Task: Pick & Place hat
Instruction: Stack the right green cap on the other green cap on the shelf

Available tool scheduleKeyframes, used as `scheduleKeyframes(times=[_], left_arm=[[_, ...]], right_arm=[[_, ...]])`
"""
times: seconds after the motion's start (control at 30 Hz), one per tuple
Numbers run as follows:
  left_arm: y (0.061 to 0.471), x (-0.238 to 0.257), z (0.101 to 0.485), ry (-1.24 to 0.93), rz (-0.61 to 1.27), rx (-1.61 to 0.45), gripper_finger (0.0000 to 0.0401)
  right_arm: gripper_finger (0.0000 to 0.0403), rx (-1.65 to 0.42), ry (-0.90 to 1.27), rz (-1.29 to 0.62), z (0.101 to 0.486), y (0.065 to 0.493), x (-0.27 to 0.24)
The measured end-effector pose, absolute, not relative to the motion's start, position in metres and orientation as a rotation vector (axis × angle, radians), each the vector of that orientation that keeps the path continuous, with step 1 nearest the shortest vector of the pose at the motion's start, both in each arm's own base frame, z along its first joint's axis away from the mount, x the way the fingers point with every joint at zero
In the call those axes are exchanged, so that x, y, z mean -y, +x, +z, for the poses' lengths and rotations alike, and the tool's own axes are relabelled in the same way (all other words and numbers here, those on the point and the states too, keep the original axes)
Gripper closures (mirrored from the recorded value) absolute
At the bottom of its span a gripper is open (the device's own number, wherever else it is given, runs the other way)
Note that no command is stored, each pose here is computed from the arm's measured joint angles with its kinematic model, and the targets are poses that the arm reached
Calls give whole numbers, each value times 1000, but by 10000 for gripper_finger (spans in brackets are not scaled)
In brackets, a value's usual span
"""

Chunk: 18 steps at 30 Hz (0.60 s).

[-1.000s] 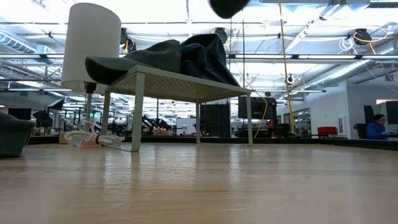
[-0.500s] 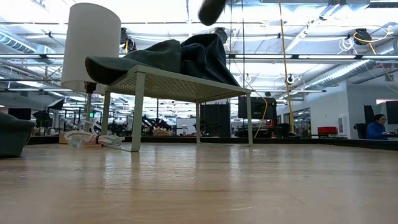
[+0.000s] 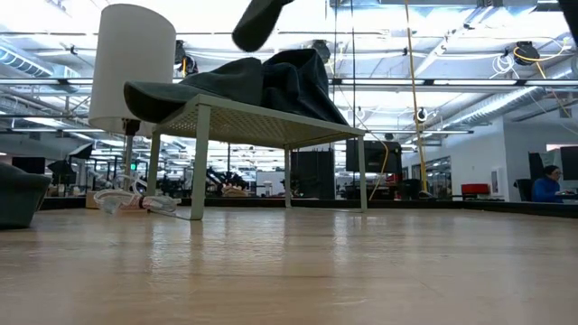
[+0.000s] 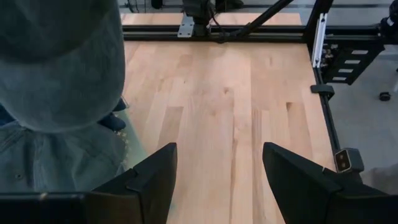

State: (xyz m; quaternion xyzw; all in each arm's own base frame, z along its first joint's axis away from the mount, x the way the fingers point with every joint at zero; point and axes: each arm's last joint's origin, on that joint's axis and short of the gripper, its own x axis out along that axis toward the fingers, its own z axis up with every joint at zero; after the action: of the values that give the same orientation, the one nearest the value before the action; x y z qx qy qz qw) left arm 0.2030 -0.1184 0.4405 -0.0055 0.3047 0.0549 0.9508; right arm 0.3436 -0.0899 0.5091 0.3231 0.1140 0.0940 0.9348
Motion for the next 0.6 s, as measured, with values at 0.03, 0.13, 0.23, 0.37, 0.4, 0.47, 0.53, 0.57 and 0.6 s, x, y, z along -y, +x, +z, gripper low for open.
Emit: scheduleKeyframes(times=[0.03, 0.13, 0.23, 0.37, 0.4, 0.47, 0.53, 0.57, 0.6], left_arm=[[203, 118, 440, -12, 114, -624, 162], [202, 119, 439, -16, 94, -642, 162], [201, 119, 439, -21, 75, -657, 162], [201, 119, 438, -17, 76, -665, 162], [201, 119, 438, -16, 78, -664, 162], [201, 119, 438, -9, 78, -664, 162], [201, 119, 438, 6, 74, -664, 162], [201, 119, 438, 7, 73, -664, 162], [201, 119, 438, 8, 73, -664, 162]], right_arm=[[382, -231, 668, 210, 506, 349, 93], [382, -204, 678, 288, 499, 367, 98], [382, -186, 669, 351, 492, 383, 101], [382, -169, 657, 397, 479, 403, 106], [382, -162, 646, 409, 476, 408, 108], [382, -140, 612, 427, 469, 417, 110], [382, -143, 597, 453, 463, 423, 112], [382, -147, 590, 466, 460, 426, 113], [382, -151, 584, 468, 456, 430, 113]])
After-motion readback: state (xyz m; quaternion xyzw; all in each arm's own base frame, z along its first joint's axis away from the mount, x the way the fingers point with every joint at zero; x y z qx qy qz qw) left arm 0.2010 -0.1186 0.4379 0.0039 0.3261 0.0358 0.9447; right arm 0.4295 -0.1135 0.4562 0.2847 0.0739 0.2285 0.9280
